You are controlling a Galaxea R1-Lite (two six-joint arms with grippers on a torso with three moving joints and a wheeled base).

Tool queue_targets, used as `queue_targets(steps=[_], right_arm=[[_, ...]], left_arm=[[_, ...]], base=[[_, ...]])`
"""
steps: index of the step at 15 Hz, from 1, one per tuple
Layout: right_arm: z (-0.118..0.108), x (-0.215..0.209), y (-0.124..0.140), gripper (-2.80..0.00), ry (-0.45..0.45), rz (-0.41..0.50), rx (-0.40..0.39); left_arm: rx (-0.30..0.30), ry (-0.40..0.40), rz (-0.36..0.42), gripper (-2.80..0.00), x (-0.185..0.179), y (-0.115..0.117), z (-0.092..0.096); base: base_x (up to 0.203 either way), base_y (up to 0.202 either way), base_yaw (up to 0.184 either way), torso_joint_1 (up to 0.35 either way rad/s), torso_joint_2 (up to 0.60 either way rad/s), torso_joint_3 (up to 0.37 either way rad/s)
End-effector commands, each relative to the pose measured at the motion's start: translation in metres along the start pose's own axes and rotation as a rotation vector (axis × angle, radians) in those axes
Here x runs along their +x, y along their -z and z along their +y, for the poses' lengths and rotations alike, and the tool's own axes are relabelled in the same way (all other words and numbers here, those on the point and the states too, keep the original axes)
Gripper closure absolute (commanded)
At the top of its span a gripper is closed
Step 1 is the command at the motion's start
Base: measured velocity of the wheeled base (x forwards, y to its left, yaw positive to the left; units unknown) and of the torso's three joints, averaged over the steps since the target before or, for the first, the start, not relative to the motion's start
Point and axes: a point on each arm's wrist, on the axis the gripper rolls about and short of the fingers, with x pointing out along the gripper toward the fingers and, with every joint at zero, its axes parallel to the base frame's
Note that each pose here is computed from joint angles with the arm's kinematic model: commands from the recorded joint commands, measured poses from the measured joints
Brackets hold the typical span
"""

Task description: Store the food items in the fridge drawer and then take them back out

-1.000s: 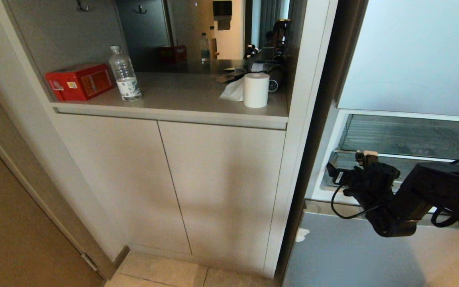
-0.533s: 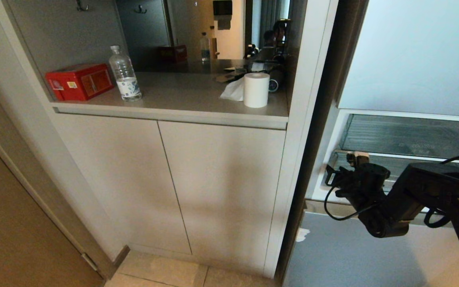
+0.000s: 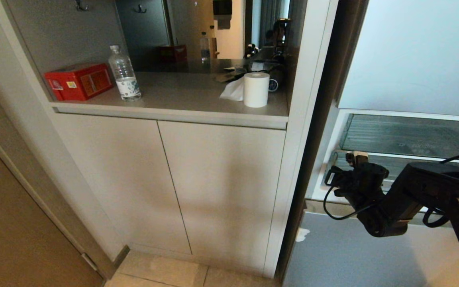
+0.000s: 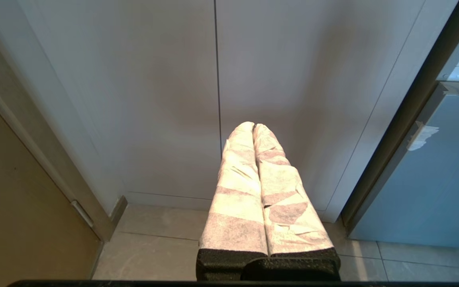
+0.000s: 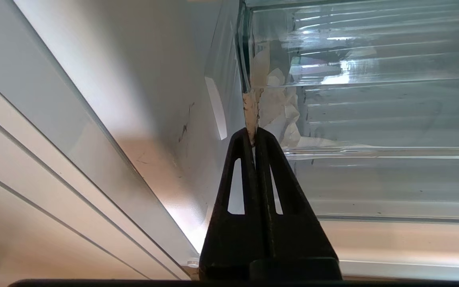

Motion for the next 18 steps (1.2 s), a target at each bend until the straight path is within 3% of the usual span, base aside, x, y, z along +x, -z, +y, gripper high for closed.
queue_targets(steps=[1, 4, 10, 13, 16, 17, 18], right_arm=[[0.001, -0.008, -0.01, 0.0, -0.004, -0.013, 0.007], [0.0, -0.02, -0.016, 0.0, -0.004, 0.004, 0.008], [-0.005, -0.083, -0.036, 0.0, 0.005, 0.102, 0.027], [-0.008, -0.079, -0.038, 0.0, 0.012, 0.091, 0.031], [-0.01, -0.067, -0.019, 0.0, 0.022, 0.118, 0.022], [-0.011, -0.063, -0.014, -2.8, 0.023, 0.121, 0.018], [-0.011, -0.058, -0.011, -2.8, 0.024, 0.118, 0.018]], left_arm=[[0.0, 0.0, 0.001, 0.0, 0.0, 0.0, 0.0], [0.0, 0.0, 0.001, 0.0, 0.0, 0.0, 0.0], [0.0, 0.0, 0.001, 0.0, 0.0, 0.0, 0.0], [0.0, 0.0, 0.001, 0.0, 0.0, 0.0, 0.0], [0.0, 0.0, 0.001, 0.0, 0.0, 0.0, 0.0], [0.0, 0.0, 0.001, 0.0, 0.0, 0.0, 0.0], [0.0, 0.0, 0.001, 0.0, 0.0, 0.0, 0.0]], base=[[0.0, 0.0, 0.0, 0.0, 0.0, 0.0], [0.0, 0.0, 0.0, 0.0, 0.0, 0.0], [0.0, 0.0, 0.0, 0.0, 0.0, 0.0], [0.0, 0.0, 0.0, 0.0, 0.0, 0.0], [0.0, 0.0, 0.0, 0.0, 0.0, 0.0], [0.0, 0.0, 0.0, 0.0, 0.0, 0.0], [0.0, 0.0, 0.0, 0.0, 0.0, 0.0]])
